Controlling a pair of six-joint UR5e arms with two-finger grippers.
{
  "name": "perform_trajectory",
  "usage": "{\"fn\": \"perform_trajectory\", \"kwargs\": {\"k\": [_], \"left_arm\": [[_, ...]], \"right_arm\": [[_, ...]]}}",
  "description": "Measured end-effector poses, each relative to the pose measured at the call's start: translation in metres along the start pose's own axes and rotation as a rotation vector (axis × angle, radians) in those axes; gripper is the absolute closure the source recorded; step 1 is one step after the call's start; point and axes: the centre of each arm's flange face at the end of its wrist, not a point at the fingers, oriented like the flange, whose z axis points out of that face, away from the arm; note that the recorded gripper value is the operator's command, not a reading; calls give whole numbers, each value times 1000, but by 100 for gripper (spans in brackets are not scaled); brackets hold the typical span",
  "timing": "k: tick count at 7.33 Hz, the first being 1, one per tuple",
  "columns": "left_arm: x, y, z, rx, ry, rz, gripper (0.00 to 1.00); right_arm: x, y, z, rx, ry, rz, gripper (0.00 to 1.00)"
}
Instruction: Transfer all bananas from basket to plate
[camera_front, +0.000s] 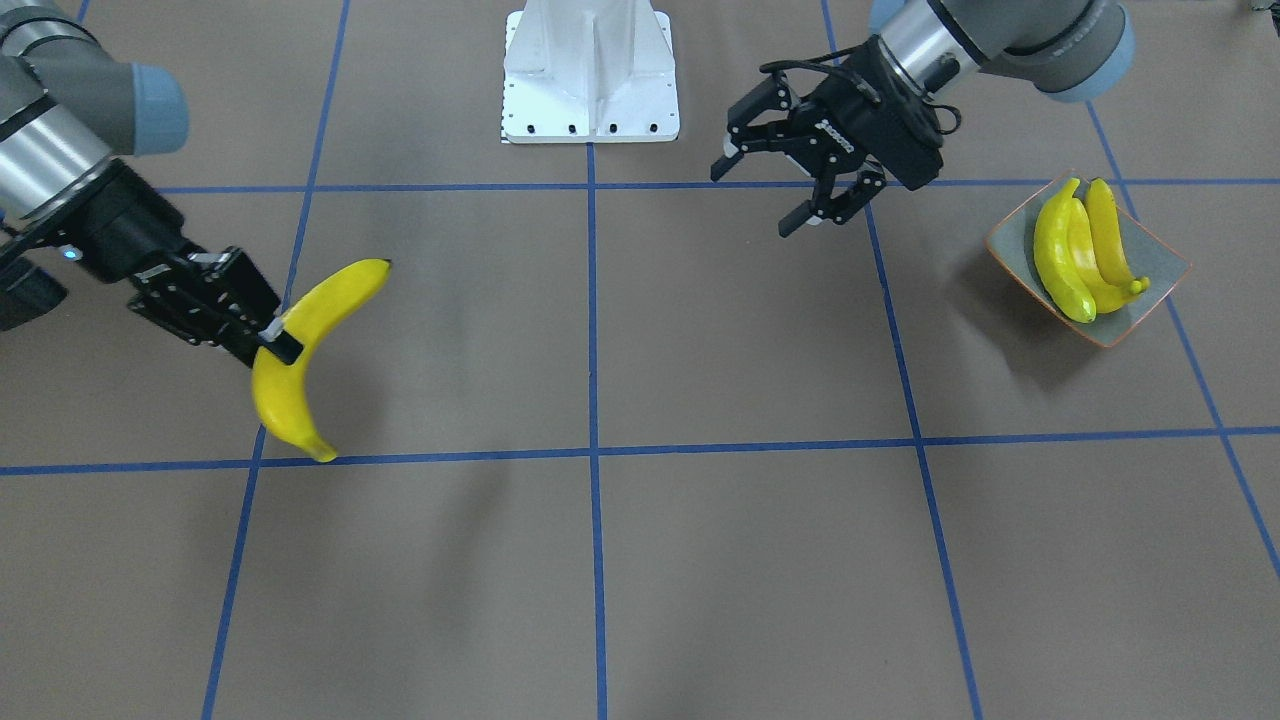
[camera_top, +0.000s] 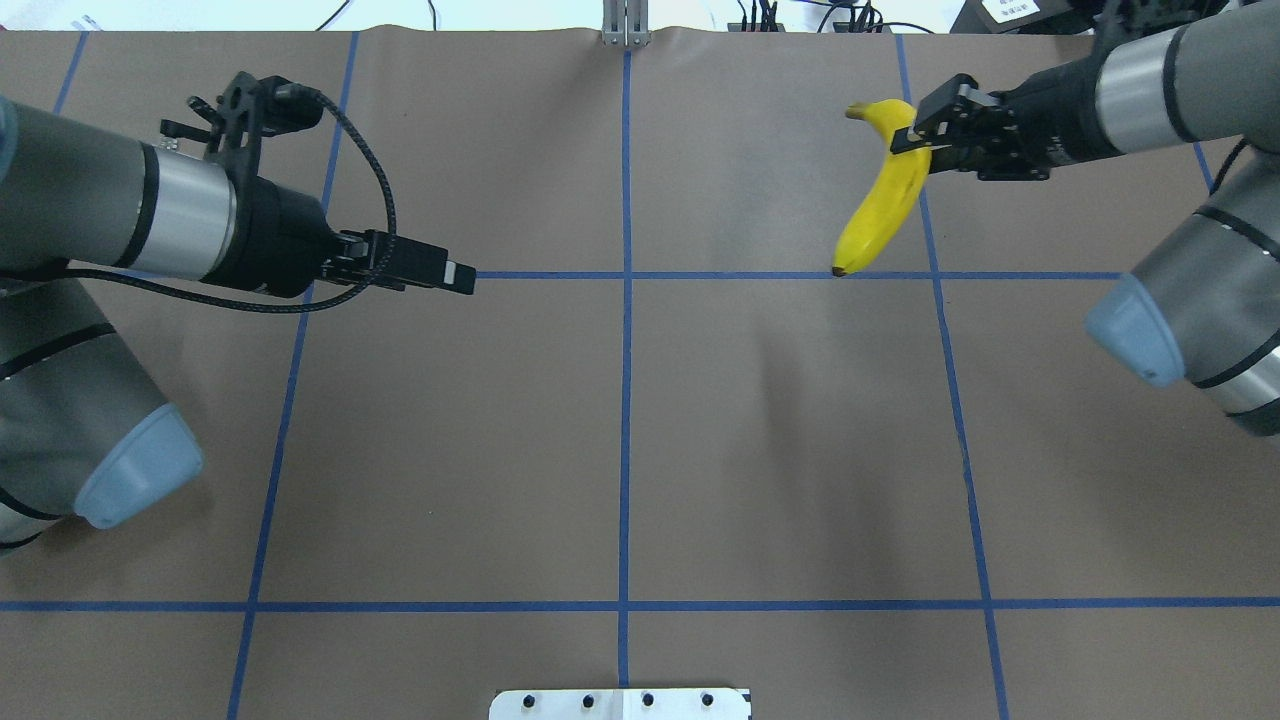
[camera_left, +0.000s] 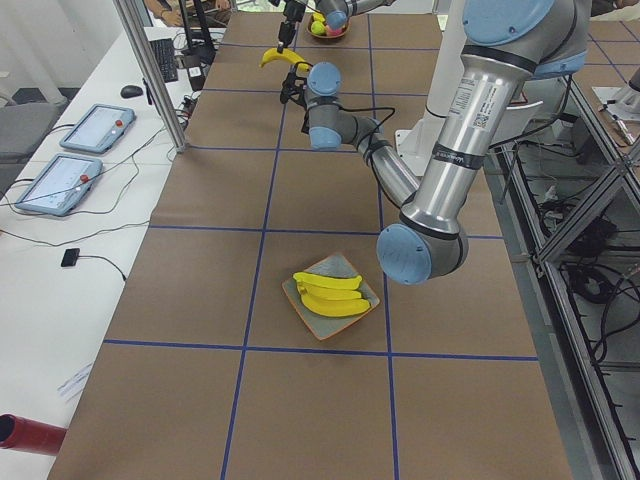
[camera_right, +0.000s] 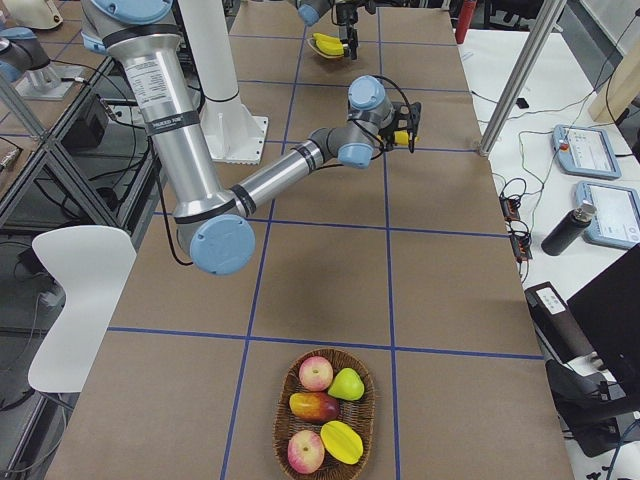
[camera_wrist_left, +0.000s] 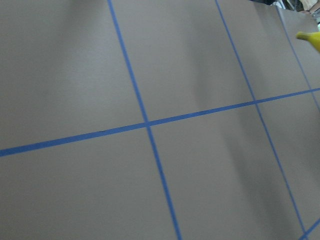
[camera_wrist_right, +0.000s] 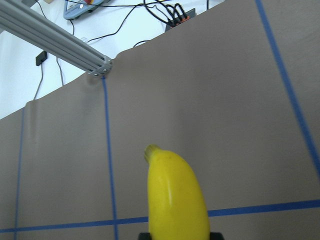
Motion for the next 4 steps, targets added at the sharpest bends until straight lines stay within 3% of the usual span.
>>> {"fn": "perform_trajectory", "kwargs": {"k": [2, 4], "left_arm": [[20, 8, 14, -25, 32, 3, 0], [27, 15, 20, -40, 45, 8, 0]], "right_arm": [[-76, 36, 28, -27, -22, 26, 100], [-140, 78, 48, -32, 9, 41, 100]]}}
